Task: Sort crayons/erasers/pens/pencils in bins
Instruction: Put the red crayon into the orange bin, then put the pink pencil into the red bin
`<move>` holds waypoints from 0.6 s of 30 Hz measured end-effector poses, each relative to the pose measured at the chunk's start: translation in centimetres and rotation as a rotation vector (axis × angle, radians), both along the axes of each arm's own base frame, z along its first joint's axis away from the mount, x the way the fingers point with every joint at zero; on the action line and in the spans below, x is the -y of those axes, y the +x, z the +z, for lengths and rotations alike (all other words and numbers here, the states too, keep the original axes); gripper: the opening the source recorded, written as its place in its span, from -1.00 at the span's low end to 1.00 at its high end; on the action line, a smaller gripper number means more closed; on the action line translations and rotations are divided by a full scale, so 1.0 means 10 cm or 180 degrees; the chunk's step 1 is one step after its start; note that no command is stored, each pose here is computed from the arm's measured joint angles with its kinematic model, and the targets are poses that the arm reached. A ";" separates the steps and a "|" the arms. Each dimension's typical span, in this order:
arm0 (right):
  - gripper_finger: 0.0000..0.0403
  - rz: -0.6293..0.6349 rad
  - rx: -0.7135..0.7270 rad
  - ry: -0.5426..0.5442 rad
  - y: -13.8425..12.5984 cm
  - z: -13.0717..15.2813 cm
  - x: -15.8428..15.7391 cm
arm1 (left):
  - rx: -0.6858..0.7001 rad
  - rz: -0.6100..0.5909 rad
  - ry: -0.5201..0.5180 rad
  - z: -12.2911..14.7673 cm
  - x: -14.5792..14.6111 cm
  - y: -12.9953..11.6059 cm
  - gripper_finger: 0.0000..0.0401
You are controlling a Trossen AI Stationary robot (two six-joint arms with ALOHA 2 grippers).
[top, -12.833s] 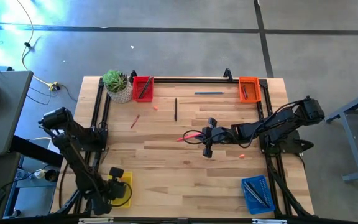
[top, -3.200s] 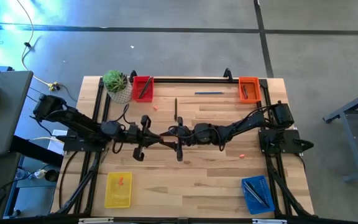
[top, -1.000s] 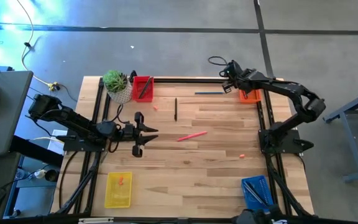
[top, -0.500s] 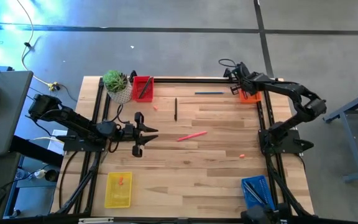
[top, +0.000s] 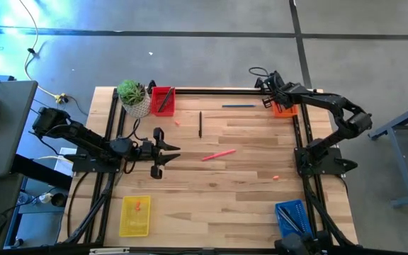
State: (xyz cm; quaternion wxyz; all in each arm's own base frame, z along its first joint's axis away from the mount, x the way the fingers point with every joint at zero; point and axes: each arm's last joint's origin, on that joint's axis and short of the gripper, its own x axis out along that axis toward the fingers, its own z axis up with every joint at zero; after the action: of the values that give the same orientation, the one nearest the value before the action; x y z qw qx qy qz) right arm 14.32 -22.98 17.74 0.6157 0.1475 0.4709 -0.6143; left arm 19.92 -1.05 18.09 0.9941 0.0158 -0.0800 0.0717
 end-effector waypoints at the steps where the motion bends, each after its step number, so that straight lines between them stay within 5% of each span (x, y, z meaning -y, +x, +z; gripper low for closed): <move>1: -0.61 -0.0002 -0.0004 -0.0001 0.00 0.00 0.00 | -0.0001 0.0000 -0.0003 0.00 0.00 0.00 -0.56; 7: -0.51 0.0004 -0.0047 -0.0066 0.01 0.03 -0.01 | 0.0000 -0.0002 -0.0009 0.00 0.00 0.00 -0.56; 15: -0.94 0.0483 0.0176 -0.0238 0.19 0.33 -0.34 | -0.0005 -0.0013 -0.0003 0.00 0.00 0.00 -0.56; 18: -0.95 0.0805 0.0370 -0.0395 0.37 0.44 -0.56 | -0.0012 -0.0013 -0.0002 0.00 0.00 0.00 -0.56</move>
State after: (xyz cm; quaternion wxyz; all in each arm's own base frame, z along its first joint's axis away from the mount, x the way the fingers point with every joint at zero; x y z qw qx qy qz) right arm 18.01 -17.34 22.14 0.7223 0.0841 0.4105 -0.5502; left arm 19.92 -1.05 18.06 0.9944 0.0155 -0.0781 0.0696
